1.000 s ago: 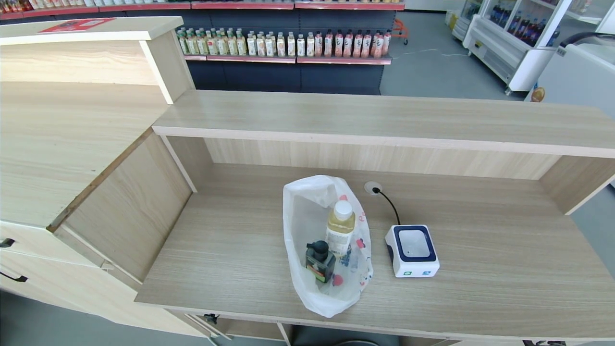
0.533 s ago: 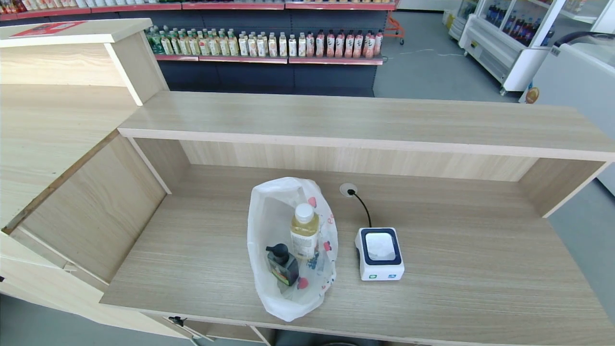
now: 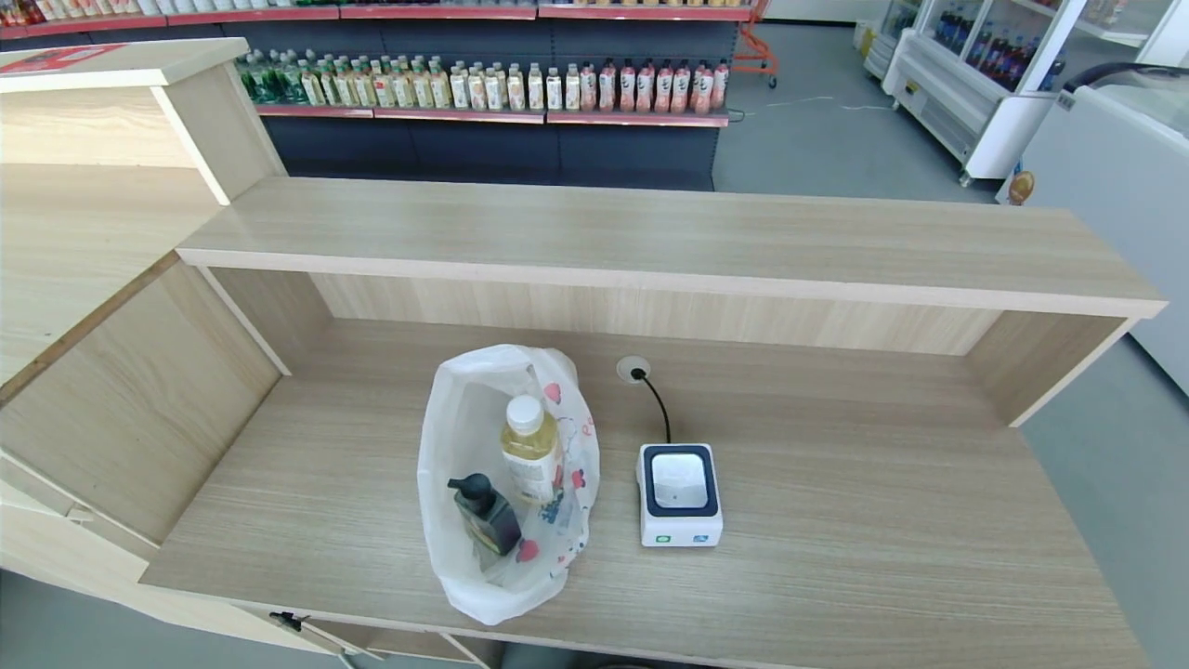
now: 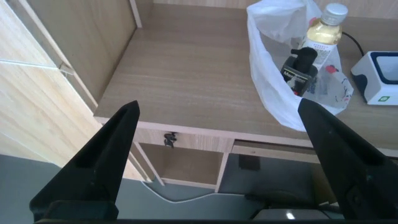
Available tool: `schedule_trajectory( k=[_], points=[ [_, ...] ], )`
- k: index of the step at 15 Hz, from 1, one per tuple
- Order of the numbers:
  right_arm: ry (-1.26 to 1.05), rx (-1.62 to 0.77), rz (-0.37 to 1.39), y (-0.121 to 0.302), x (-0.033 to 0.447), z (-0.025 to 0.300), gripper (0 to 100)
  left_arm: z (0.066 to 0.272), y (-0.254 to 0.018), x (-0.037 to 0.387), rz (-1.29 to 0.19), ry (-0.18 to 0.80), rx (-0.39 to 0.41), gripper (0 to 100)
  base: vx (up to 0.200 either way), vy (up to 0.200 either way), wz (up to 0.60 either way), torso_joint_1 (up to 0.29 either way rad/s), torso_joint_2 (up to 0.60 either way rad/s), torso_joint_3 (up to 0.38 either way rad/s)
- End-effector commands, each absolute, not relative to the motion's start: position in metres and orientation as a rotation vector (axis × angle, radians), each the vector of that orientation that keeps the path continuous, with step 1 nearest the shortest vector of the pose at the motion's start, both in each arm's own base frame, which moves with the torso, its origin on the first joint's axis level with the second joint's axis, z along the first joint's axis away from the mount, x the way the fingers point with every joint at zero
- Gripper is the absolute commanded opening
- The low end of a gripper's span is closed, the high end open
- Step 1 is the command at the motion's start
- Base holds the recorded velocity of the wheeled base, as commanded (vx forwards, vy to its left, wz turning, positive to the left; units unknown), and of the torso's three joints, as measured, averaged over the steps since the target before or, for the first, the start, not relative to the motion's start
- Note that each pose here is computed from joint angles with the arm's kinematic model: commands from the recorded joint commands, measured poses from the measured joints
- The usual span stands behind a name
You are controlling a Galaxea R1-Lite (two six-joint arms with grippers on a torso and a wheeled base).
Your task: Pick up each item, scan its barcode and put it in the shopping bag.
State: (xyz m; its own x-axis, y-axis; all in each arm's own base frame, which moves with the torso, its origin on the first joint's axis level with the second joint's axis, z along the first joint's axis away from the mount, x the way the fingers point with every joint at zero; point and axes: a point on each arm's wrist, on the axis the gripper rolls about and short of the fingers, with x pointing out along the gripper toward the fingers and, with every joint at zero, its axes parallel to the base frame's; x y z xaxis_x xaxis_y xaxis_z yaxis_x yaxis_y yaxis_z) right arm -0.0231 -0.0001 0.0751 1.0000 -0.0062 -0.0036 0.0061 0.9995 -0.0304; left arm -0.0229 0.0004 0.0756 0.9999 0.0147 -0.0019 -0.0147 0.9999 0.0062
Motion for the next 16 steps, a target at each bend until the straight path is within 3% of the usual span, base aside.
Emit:
schedule_trajectory(
  k=[1, 2, 3, 6, 9, 16],
  points=[
    [0.006, -0.029, -0.005, -0.0002, -0.0229, 0.0751, 100, 0.0756, 0.0004, -0.0229, 0.017, 0.002, 0.006, 100, 0.0, 0.0, 0.0, 0.0, 0.0, 0.0],
    [0.008, -0.031, -0.004, -0.0002, -0.0228, 0.0752, 100, 0.0756, 0.0004, -0.0229, 0.017, 0.002, 0.006, 100, 0.0, 0.0, 0.0, 0.0, 0.0, 0.0],
    [0.008, -0.037, -0.004, -0.0002, -0.0229, 0.075, 0, 0.0756, 0.0004, -0.0229, 0.017, 0.002, 0.006, 100, 0.0, 0.0, 0.0, 0.0, 0.0, 0.0],
    [0.006, -0.029, -0.005, -0.0002, -0.0229, 0.0751, 0, 0.0756, 0.0004, -0.0229, 0.017, 0.002, 0.008, 100, 0.0, 0.0, 0.0, 0.0, 0.0, 0.0],
    [0.006, -0.029, -0.006, -0.0002, -0.0229, 0.0751, 0, 0.0756, 0.0004, -0.0229, 0.017, 0.002, 0.006, 100, 0.2, 0.0, 0.0, -0.002, 0.01, 0.004],
    [0.006, -0.029, -0.006, -0.0002, -0.0229, 0.0751, 0, 0.0756, 0.0004, -0.0229, 0.017, 0.002, 0.006, 100, 0.0, 0.0, 0.0, 0.0, 0.0, 0.0]
  ],
)
